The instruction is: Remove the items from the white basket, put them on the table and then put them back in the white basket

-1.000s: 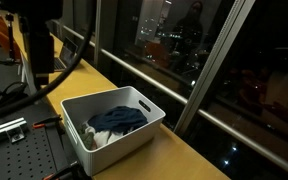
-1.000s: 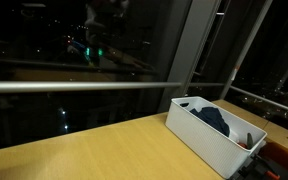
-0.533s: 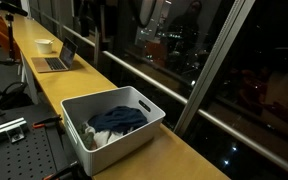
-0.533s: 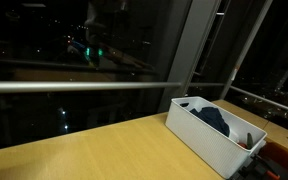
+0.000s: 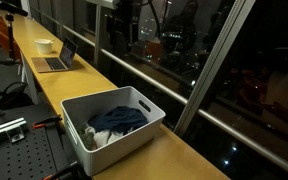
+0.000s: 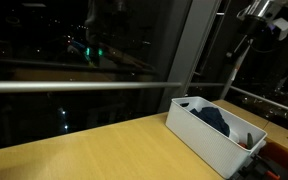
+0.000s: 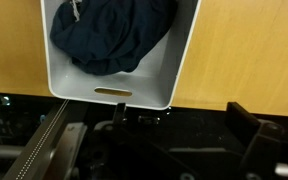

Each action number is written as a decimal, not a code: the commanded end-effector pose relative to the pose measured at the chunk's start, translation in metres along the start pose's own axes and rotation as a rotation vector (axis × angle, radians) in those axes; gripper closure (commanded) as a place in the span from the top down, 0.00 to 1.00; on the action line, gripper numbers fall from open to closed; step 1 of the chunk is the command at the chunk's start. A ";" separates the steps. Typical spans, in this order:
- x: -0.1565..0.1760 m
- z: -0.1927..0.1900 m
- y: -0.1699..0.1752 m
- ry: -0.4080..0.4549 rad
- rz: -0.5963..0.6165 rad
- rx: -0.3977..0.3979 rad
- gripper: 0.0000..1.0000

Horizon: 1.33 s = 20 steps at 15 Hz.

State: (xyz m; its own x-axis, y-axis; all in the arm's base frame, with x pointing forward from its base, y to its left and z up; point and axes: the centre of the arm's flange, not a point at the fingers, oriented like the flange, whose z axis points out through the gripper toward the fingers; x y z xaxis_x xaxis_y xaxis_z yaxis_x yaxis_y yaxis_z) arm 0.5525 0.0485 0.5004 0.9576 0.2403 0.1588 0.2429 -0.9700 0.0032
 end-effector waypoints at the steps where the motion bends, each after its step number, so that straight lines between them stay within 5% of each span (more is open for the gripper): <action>1: 0.042 0.012 0.028 -0.041 0.071 -0.039 1.00; 8: 0.026 0.092 0.093 -0.155 0.220 -0.025 1.00; 20: 0.001 0.268 0.094 -0.294 0.335 0.031 1.00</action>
State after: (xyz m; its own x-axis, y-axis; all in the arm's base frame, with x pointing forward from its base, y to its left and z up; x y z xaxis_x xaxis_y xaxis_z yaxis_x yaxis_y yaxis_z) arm 0.6194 -0.0323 0.2687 0.9886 -0.0456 -0.1434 -0.0499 -0.9984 -0.0262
